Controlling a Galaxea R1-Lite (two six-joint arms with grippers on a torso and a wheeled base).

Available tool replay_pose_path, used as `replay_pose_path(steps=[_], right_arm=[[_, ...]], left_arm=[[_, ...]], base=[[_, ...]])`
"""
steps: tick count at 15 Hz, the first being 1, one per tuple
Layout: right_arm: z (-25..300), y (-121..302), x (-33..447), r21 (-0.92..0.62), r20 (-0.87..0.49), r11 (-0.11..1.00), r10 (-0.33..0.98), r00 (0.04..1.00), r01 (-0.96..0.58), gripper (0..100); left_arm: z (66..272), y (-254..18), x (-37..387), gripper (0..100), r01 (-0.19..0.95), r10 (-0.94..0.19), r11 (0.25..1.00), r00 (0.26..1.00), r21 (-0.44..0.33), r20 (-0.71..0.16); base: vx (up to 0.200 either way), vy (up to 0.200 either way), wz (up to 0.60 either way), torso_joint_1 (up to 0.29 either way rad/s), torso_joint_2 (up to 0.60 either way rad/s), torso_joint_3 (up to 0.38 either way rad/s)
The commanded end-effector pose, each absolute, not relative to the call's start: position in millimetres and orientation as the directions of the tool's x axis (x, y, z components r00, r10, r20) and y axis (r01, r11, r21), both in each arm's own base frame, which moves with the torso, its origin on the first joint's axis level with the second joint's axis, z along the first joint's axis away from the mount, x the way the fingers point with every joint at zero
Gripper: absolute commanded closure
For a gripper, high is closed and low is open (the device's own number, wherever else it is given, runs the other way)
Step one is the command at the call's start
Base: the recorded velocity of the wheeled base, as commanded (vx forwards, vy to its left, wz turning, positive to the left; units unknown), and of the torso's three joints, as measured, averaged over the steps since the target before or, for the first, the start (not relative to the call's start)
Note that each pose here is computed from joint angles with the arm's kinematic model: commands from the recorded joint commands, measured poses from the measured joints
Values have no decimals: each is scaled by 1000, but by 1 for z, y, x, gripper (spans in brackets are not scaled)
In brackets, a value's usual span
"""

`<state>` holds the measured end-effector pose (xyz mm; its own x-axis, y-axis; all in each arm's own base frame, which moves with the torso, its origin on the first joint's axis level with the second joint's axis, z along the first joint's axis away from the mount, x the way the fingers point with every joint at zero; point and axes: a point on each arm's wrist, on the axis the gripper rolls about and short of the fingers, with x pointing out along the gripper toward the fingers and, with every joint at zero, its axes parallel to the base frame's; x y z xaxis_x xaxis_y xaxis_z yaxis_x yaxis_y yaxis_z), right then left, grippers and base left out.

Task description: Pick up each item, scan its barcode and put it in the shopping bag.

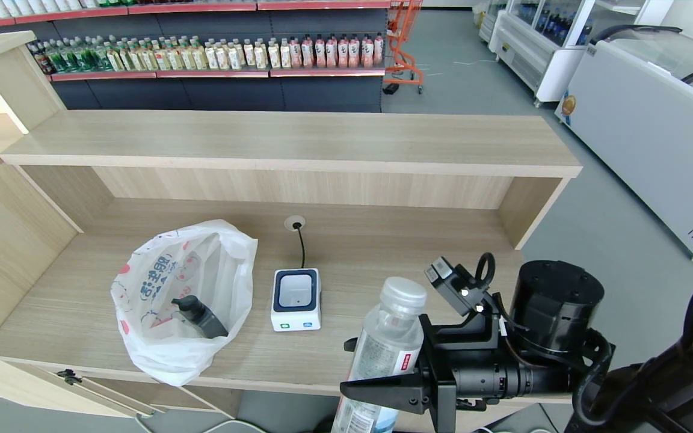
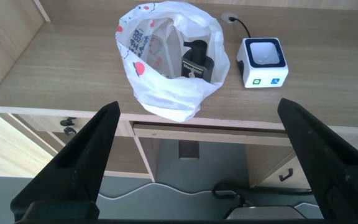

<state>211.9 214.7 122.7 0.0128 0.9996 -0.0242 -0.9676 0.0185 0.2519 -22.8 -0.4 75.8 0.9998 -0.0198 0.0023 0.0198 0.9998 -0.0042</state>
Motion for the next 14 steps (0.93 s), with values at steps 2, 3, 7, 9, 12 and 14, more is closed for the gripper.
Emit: replay_pose_path(steps=[2,3,7,9,12,14], right_arm=[[121,217,214,254,-26,18,1000,12,-967,100],[121,218,216,252,-24,18,1000,12,-968,100],[122,222,215,246,-20,6,1000,1,-969,100],[121,224,215,248,-22,4,1000,-2,-969,100],[121,224,215,248,-22,2,1000,-3,-969,100],[121,224,215,246,-22,2,1000,-3,-969,100]], left_arm=[[76,0,-23,0,20,-20,1000,1000,-5,3],[76,0,-23,0,18,-18,1000,1000,-5,3],[76,0,-23,0,20,-20,1000,1000,-5,3],[76,0,-23,0,20,-20,1000,1000,-5,3],[76,0,-23,0,20,-20,1000,1000,-5,3],[76,0,-23,0,20,-20,1000,1000,-5,3]], base=[[0,0,0,0,0,0],[0,0,0,0,0,0],[0,0,0,0,0,0],[0,0,0,0,0,0],[0,0,0,0,0,0],[0,0,0,0,0,0]])
